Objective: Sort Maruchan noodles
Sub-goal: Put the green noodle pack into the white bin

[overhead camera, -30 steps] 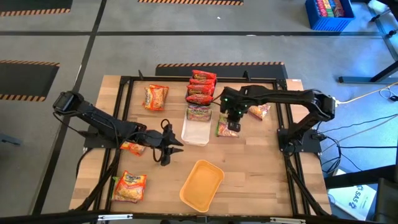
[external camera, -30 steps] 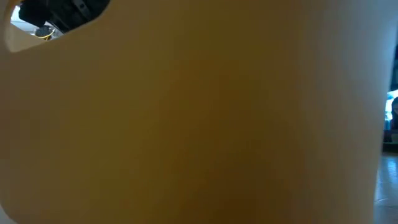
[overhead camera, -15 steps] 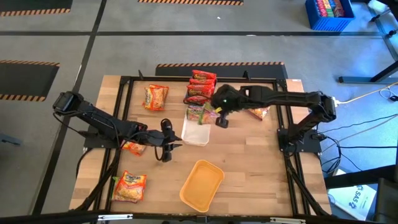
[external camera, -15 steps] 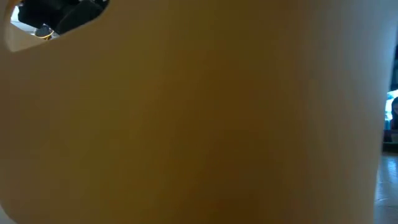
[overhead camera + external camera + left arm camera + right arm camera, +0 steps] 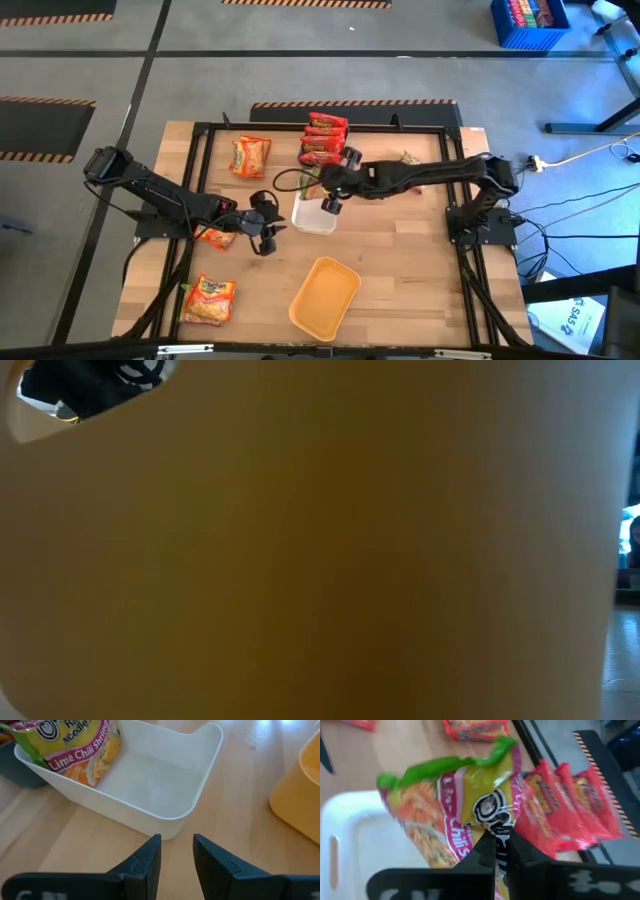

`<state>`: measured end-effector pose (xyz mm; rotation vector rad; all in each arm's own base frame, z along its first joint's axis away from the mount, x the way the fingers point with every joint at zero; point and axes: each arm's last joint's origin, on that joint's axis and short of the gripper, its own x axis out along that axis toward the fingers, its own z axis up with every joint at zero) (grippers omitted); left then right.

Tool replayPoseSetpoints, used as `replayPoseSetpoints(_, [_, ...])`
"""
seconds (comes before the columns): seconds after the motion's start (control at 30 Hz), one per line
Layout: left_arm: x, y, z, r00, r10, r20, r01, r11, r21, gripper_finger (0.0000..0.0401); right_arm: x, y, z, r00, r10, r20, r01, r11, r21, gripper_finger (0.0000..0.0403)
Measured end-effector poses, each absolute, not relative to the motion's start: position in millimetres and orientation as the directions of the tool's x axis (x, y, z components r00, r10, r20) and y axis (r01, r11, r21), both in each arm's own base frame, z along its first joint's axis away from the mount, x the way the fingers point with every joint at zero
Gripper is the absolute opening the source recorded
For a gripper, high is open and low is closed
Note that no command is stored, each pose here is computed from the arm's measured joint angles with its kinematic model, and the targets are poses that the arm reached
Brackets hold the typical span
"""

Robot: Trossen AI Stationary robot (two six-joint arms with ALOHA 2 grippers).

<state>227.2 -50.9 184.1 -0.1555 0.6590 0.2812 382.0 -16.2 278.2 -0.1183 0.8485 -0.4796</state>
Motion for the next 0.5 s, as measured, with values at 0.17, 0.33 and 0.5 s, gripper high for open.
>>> replayPoseSetpoints(0.17, [228.6, -50.2, 182.4, 0.751, 0.246, -0.613, -0.329, 0.944, -0.023, 0.0107, 390.8, -15.1, 260.0, 0.53, -0.449, -0.719, 0.368, 0.886, -0.282, 0.0001])
replayPoseSetpoints(0.33, [231.3, -51.0, 177.6, 0.743, 0.249, -0.622, -0.331, 0.943, -0.019, 0.0107, 397.3, -16.0, 245.4, 0.498, -0.475, -0.725, 0.374, 0.872, -0.315, 0.0001])
replayPoseSetpoints(0.5, [236.2, -53.4, 163.0, 0.707, 0.225, -0.67, -0.319, 0.947, -0.019, 0.0107, 400.6, -16.4, 233.9, 0.469, -0.477, -0.743, 0.318, 0.876, -0.362, 0.0001])
